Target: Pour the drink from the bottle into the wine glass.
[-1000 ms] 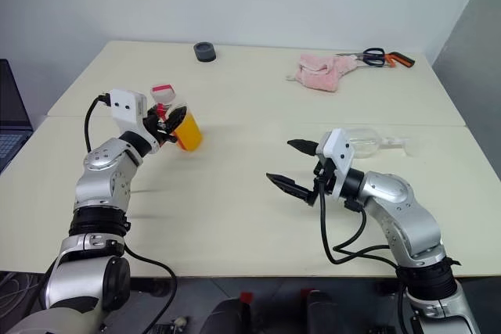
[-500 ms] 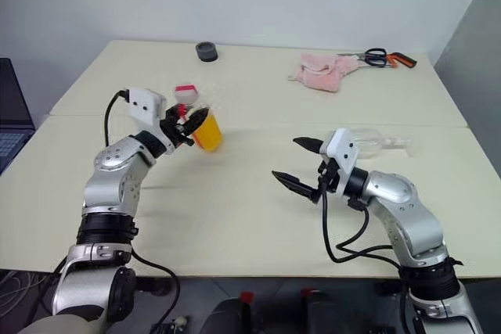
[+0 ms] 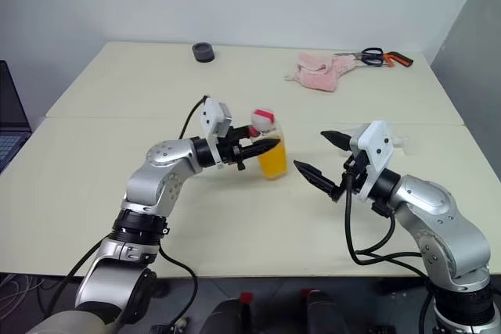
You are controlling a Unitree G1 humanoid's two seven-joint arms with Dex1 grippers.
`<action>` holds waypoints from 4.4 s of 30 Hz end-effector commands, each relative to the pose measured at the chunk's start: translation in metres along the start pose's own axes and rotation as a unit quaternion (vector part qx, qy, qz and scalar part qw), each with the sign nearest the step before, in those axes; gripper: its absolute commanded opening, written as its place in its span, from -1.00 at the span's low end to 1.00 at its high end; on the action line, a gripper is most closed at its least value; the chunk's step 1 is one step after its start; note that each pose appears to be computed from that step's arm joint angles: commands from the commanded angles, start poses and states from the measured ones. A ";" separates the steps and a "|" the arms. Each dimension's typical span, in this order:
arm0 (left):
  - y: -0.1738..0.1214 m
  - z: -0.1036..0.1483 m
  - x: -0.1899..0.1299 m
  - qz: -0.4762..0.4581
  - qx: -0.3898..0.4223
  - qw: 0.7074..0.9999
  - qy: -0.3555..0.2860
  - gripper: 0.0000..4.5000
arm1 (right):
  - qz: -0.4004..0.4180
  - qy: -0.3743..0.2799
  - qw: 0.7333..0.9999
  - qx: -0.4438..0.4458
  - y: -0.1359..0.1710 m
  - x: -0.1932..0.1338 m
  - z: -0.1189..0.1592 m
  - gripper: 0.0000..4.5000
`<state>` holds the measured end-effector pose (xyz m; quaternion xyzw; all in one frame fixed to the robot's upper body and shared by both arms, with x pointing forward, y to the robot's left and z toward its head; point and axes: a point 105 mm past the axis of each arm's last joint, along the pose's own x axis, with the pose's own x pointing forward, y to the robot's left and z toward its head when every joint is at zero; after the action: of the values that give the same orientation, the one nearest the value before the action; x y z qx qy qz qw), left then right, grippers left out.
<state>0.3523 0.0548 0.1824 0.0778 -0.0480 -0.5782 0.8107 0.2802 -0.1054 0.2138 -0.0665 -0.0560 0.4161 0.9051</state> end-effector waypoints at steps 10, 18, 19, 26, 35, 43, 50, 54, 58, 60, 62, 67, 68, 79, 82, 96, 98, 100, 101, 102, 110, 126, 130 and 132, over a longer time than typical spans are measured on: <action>-0.022 0.016 0.017 -0.079 0.056 0.995 -0.037 -0.22 | 0.031 -0.019 0.999 0.012 0.015 0.025 0.018 1.00; -0.023 0.012 0.016 -0.085 0.056 0.994 -0.031 -0.22 | 0.040 -0.027 0.999 -0.008 0.020 0.035 0.019 1.00; -0.023 0.012 0.015 -0.085 0.056 0.994 -0.030 -0.22 | 0.039 -0.029 0.999 -0.013 0.020 0.036 0.020 1.00; -0.022 0.011 0.012 -0.085 0.058 0.994 -0.023 -0.22 | 0.034 -0.041 0.998 -0.027 0.017 0.044 0.023 1.00; -0.023 0.010 0.012 -0.085 0.057 0.995 -0.022 -0.22 | 0.039 -0.043 0.997 -0.044 0.016 0.046 0.023 0.29; -0.025 0.010 0.010 -0.088 0.053 0.994 -0.022 -0.22 | 0.073 -0.042 0.995 -0.058 0.025 0.046 0.020 -0.19; -0.033 0.029 0.004 -0.148 0.050 0.987 -0.034 -0.22 | 0.219 -0.005 0.970 -0.102 0.005 0.055 0.011 -0.19; -0.028 0.030 0.001 -0.157 0.076 0.984 -0.017 -0.22 | 0.222 0.030 0.972 -0.069 -0.027 0.058 0.006 -0.19; -0.025 0.030 0.000 -0.150 0.080 0.985 -0.013 -0.22 | 0.220 0.033 0.973 -0.059 -0.034 0.050 0.008 -0.19; -0.023 0.029 0.000 -0.140 0.079 0.987 -0.012 -0.22 | 0.183 0.018 0.980 -0.070 -0.040 0.047 0.012 -0.03; -0.020 0.028 0.001 -0.124 0.072 0.990 -0.016 -0.22 | 0.148 -0.003 0.986 -0.074 -0.041 0.040 0.019 0.27; -0.019 0.028 0.003 -0.107 0.047 0.993 -0.030 -0.22 | 0.057 -0.051 0.995 -0.068 -0.034 0.019 0.036 0.89; -0.019 0.028 0.004 -0.105 0.045 0.993 -0.031 -0.22 | 0.039 -0.052 0.996 -0.062 -0.031 0.015 0.036 0.89; -0.013 0.022 0.015 -0.086 0.047 0.995 -0.021 -0.22 | -0.118 -0.068 0.990 -0.039 0.014 0.026 0.032 0.89; -0.012 0.020 0.016 -0.087 0.052 0.995 -0.014 -0.22 | -0.129 -0.066 0.989 -0.033 0.019 0.029 0.030 0.89; -0.007 0.018 0.016 -0.089 0.064 0.994 0.000 -0.22 | -0.140 -0.069 0.988 -0.006 0.029 0.047 0.025 0.89; -0.007 0.018 0.016 -0.089 0.064 0.994 0.000 -0.22 | -0.145 -0.071 0.987 -0.003 0.027 0.048 0.025 0.89; -0.006 0.018 0.016 -0.089 0.065 0.994 0.000 -0.22 | -0.150 -0.071 0.986 -0.001 0.025 0.050 0.024 0.89; -0.006 0.018 0.016 -0.089 0.066 0.994 0.000 -0.22 | -0.153 -0.071 0.986 0.000 0.023 0.050 0.024 0.89; -0.006 0.018 0.015 -0.089 0.066 0.994 0.000 -0.22 | -0.156 -0.073 0.985 0.000 0.022 0.051 0.024 0.89; -0.004 0.018 0.014 -0.086 0.069 0.994 0.001 -0.22 | -0.153 -0.071 0.986 0.003 0.021 0.052 0.022 0.48; -0.008 0.026 0.007 -0.126 0.074 0.989 0.002 -0.23 | 0.113 -0.060 0.991 -0.045 0.014 0.061 0.009 -0.18; -0.007 0.029 0.007 -0.135 0.083 0.987 0.004 -0.23 | 0.150 -0.024 0.988 -0.037 -0.014 0.063 0.005 -0.18; -0.006 0.030 0.007 -0.134 0.085 0.987 0.002 -0.23 | 0.156 -0.016 0.987 -0.029 -0.023 0.061 0.007 -0.18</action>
<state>0.3528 0.0532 0.1836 0.1376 -0.0314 -0.6529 0.7442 0.3276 -0.0589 0.2265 -0.0917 -0.0829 0.5636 0.8167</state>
